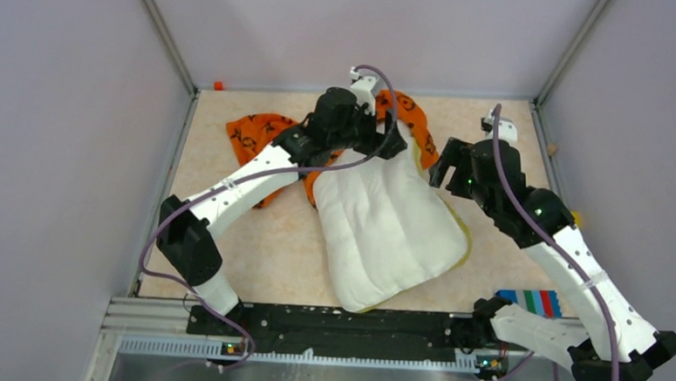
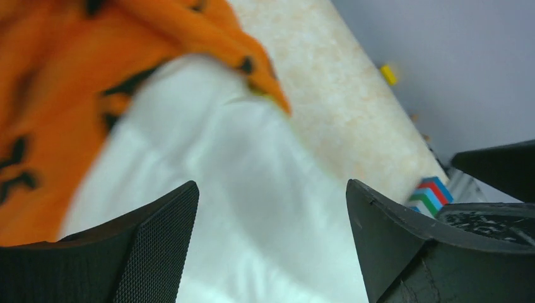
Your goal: Put the pillow into the pillowcase
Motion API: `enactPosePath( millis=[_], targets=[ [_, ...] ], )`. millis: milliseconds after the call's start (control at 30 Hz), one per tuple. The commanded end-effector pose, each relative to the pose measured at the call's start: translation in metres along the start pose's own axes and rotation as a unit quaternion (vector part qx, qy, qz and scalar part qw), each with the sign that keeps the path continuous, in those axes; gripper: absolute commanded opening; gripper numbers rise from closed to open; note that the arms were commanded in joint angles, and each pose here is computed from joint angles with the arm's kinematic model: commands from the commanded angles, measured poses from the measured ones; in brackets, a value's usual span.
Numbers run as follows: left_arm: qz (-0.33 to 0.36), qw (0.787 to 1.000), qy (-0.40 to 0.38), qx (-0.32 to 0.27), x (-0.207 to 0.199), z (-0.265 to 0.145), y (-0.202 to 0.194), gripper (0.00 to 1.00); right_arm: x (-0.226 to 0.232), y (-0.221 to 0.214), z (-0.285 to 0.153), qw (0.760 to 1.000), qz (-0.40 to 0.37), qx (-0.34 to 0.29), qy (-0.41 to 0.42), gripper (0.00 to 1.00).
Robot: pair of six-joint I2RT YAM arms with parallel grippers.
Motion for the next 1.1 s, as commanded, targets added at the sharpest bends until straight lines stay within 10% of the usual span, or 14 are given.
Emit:
enactPosePath(
  millis=[0, 633, 767, 833, 967, 1067],
  targets=[
    [0.038, 0.996, 0.065, -0.04, 0.02, -0.022, 0.016, 0.94, -0.016, 0.008, 0.002, 0.998, -0.006, -0.009, -0.06, 0.77],
    [0.115, 0.961, 0.245, 0.05, 0.135, 0.065, -0.035, 0.77, -0.024, -0.13, 0.081, 0.984, 0.06, 0.164, 0.032, 0.77],
    [0.099, 0.95, 0.286, 0.076, 0.148, 0.071, -0.049, 0.31, -0.028, -0.153, 0.1, 0.981, 0.057, 0.183, 0.019, 0.75],
    [0.088, 0.951, 0.28, 0.092, 0.142, 0.065, -0.05, 0.0, -0.024, -0.155, 0.112, 0.981, 0.054, 0.186, 0.026, 0.66],
    [0.099, 0.965, 0.223, 0.098, 0.084, 0.037, -0.043, 0.0, -0.01, -0.143, 0.135, 0.98, 0.046, 0.187, 0.04, 0.08],
    [0.094, 0.98, 0.138, 0.112, 0.025, 0.011, -0.046, 0.0, 0.005, -0.12, 0.151, 0.983, 0.04, 0.172, 0.044, 0.0]
  ],
)
Point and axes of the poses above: each gripper's point midway between its finger pads, its own z axis out along the fingers, its own x axis along the line the jaws close on, y = z × x, the point moved 9 cm from there along -z, back along the fingers, and after that the axes turned 5 degrees about -z, right-handed, at the moved point
